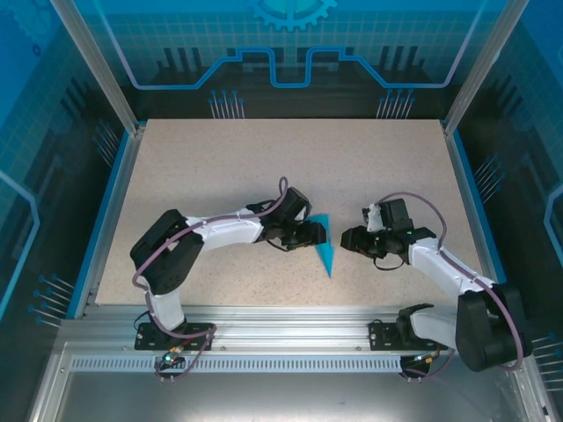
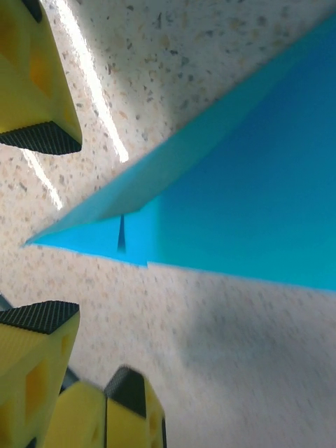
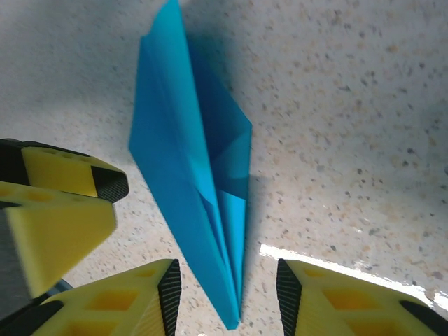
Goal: Fold a paper plane with a square sheet of paper (pick it up from the middle)
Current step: Turn over a paper plane at the center of the table.
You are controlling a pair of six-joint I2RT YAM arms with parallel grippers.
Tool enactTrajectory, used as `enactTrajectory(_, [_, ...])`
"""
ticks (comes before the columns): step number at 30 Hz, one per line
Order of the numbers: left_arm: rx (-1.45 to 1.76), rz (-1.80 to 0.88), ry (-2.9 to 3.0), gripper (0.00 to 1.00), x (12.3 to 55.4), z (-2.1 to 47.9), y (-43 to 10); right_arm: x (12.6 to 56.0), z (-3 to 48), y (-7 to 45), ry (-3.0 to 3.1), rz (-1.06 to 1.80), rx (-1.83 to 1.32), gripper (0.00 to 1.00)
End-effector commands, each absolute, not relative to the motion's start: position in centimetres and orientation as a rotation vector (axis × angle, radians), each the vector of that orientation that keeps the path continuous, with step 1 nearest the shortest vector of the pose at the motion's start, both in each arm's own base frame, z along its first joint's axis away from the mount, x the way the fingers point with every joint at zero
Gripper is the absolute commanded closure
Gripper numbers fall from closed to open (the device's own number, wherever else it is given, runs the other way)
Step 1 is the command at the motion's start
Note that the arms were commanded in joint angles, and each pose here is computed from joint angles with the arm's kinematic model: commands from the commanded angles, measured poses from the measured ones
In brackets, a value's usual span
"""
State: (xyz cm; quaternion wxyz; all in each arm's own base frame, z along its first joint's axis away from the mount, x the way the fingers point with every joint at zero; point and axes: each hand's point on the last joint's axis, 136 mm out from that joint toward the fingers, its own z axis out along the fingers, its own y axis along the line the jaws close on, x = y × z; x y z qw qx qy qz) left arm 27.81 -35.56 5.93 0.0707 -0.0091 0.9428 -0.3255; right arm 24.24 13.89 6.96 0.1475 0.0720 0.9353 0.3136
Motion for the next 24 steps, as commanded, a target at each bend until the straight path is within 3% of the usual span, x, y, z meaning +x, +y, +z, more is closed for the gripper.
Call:
enactTrajectory(1, [-0.066,-0.904,2.88,0.39,27.9,5.1,-35.6,23.7,6.3,14.3,2.721,0.926,0.175,0.56])
enactTrajectory(6, [-0.037,-0.886,2.915,0.42,27.7,4.2,-36.1,23.9,5.1,15.0,2.767,0.921,0.151,0.55])
enactTrajectory(14, [-0.032,-0.846,2.905,0.78,27.3,4.1,-35.1,24.3,3.8,16.8,2.822,0.924,0.089,0.54])
enactTrajectory(18, [-0.041,-0.83,2.89,0.9,26.8,3.9,-34.1,24.6,3.9,17.8,2.825,0.945,0.05,0.52])
enactTrajectory(24, [-0.047,-0.826,2.889,0.93,26.5,3.6,-33.8,24.7,3.6,19.2,2.849,0.951,-0.015,0.52])
